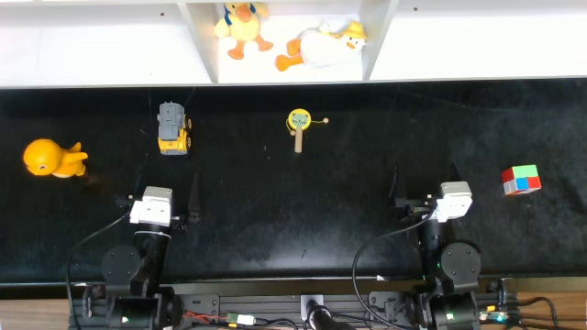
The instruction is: Store Toys
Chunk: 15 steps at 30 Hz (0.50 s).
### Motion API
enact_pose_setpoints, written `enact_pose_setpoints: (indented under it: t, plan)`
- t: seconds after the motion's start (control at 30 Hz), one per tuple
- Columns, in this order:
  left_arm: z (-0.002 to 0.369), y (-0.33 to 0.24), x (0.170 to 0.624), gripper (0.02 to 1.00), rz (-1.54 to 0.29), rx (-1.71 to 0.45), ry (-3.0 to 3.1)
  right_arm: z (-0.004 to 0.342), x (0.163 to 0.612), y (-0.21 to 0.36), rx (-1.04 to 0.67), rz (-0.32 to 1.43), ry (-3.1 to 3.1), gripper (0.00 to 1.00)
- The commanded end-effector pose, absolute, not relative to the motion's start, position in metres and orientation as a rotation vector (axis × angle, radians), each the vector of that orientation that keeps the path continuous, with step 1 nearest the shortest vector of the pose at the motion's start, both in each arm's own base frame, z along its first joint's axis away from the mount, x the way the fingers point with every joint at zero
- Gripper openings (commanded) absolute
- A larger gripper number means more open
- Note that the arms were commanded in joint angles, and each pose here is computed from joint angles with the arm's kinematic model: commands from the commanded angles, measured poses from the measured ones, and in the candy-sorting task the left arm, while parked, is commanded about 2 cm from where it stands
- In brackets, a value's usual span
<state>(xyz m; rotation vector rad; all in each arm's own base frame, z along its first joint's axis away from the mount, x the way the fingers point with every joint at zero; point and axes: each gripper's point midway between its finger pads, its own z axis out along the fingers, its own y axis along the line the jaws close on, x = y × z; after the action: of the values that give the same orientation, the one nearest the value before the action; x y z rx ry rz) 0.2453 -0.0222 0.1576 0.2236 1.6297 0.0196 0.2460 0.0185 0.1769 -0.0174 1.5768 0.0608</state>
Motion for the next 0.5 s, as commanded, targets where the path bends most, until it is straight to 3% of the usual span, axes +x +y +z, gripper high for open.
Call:
enact_pose_setpoints:
  t: [0.03, 0.27, 0.5]
  plan:
    - [0.159, -0.025, 0.244, 0.998, 0.002, 0.228, 1.624, 0.171, 0.247, 0.021, -0.031, 0.067, 1.589, 0.996]
    - [0.157, -0.017, 0.245, 0.998, 0.046, 0.196, 1.634, 0.171, 0.247, 0.021, -0.031, 0.067, 1.589, 0.996]
    - [0.178, -0.031, 0.241, 0.996, -0.092, 0.191, 1.732, 0.171, 0.247, 0.021, -0.031, 0.067, 1.589, 0.993]
